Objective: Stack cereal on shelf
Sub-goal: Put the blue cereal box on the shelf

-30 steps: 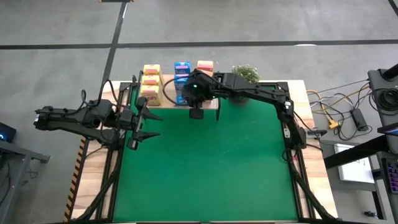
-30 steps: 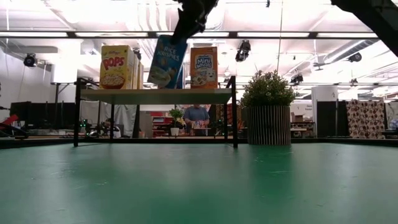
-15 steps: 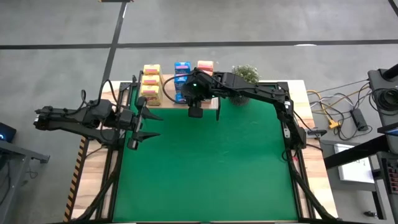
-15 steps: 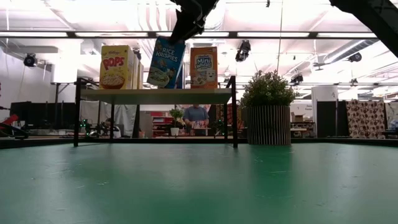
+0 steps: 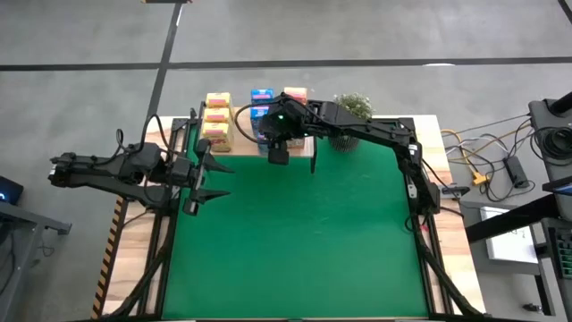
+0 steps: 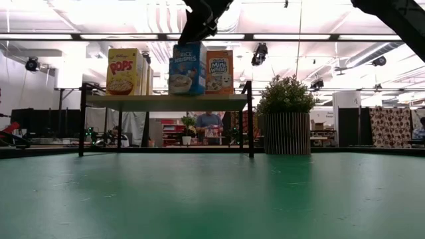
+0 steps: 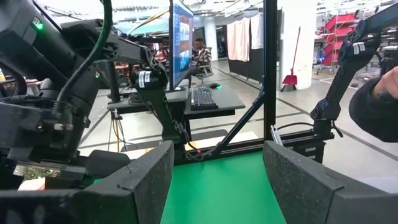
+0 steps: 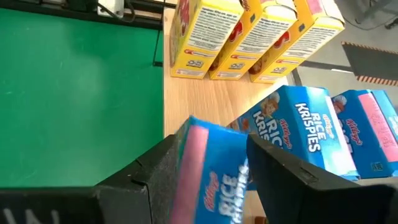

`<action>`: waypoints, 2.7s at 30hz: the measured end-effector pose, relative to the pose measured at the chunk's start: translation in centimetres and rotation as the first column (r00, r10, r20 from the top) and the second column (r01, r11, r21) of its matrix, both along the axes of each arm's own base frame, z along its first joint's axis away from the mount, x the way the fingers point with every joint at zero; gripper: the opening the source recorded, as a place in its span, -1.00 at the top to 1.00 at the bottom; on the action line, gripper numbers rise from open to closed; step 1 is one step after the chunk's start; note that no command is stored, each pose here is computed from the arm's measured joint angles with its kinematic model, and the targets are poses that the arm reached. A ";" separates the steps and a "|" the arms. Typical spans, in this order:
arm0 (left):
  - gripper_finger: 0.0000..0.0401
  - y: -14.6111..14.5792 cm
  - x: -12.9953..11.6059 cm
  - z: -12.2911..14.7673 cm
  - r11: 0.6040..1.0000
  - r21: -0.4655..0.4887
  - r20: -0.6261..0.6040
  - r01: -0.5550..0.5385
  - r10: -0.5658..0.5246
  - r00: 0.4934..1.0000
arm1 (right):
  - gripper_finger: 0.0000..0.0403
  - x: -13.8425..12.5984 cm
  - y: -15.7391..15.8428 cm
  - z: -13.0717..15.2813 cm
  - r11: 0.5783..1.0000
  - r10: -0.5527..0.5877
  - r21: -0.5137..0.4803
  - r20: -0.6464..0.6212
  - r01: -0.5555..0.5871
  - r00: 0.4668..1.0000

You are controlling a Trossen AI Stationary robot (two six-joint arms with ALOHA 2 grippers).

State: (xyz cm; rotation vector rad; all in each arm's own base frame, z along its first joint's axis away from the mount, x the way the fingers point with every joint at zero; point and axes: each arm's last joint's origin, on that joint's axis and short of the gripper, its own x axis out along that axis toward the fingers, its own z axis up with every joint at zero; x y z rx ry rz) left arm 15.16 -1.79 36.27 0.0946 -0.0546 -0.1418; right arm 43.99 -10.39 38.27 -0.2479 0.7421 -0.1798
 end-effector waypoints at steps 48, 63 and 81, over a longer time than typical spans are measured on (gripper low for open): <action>-0.15 0.0 0.1 -0.1 1.000 0.018 -0.008 0.000 0.001 1.000 | 0.94 -1.4 2.2 -0.5 0.999 -0.032 -0.047 -0.126 0.026 0.991; -0.15 0.0 0.1 -0.1 1.000 0.019 -0.007 0.000 0.001 1.000 | 0.94 -0.6 1.5 -1.8 0.986 -0.055 -0.166 -0.126 0.033 0.991; -0.15 0.0 0.1 0.1 1.000 0.027 0.005 -0.001 0.001 1.000 | 0.94 -0.5 3.7 -1.2 0.996 0.081 -0.034 -0.062 -0.084 0.995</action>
